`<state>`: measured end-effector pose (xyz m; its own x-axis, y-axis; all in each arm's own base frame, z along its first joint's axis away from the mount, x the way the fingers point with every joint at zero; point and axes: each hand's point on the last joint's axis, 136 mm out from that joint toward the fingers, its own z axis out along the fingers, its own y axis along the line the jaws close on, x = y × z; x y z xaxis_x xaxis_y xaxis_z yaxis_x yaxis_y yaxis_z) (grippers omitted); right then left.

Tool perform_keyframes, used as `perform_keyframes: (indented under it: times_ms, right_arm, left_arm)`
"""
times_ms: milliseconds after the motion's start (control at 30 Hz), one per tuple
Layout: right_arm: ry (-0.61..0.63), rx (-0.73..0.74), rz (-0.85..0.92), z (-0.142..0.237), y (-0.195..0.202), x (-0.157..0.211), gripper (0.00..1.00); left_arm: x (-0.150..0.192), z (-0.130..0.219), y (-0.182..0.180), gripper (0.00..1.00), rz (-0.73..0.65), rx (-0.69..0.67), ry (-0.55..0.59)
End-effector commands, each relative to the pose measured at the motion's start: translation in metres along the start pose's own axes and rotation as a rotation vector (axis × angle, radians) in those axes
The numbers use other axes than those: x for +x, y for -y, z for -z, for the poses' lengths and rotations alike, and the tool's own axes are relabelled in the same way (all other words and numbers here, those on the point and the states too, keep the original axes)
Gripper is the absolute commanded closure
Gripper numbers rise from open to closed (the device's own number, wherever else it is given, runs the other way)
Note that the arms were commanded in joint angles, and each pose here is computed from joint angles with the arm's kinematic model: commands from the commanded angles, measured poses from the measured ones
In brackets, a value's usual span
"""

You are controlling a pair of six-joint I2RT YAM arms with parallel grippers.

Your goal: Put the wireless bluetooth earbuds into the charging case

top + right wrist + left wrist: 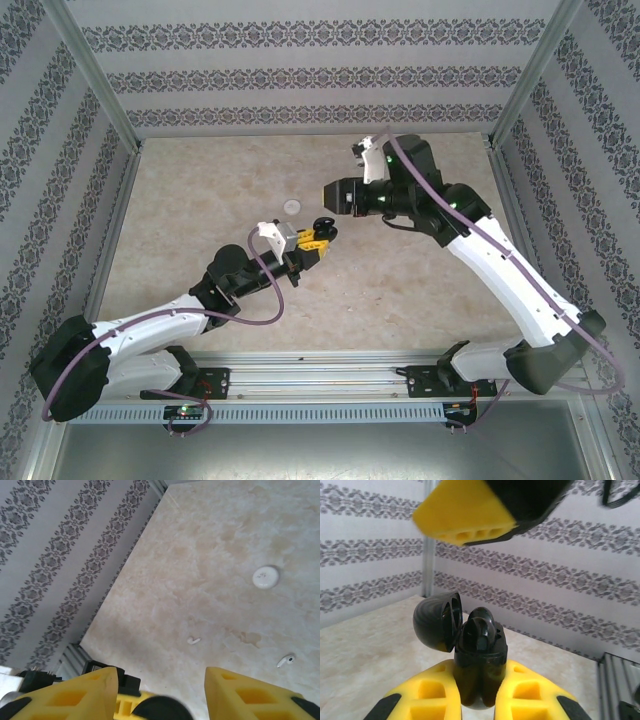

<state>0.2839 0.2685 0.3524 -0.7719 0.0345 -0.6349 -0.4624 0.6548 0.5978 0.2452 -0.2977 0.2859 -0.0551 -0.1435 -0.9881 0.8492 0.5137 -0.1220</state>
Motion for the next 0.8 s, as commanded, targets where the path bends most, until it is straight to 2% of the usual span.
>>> perform_keyframes:
  times_ms: [0,367,767]
  right_arm:
    - [-0.097,-0.114,-0.087,0.000,-0.004,0.003,0.54]
    - [-0.231,-0.191,-0.146,-0.007,0.003,0.027,0.59]
    - [-0.258,-0.210,-0.172,-0.014,0.011,0.043,0.61]
  left_arm:
    - [-0.018,-0.005,0.012,1.00,0.051,0.101,0.014]
    - [-0.021,-0.016,0.010,1.00,0.108,0.144,-0.019]
    - [-0.021,-0.016,0.001,1.00,0.100,0.130,-0.040]
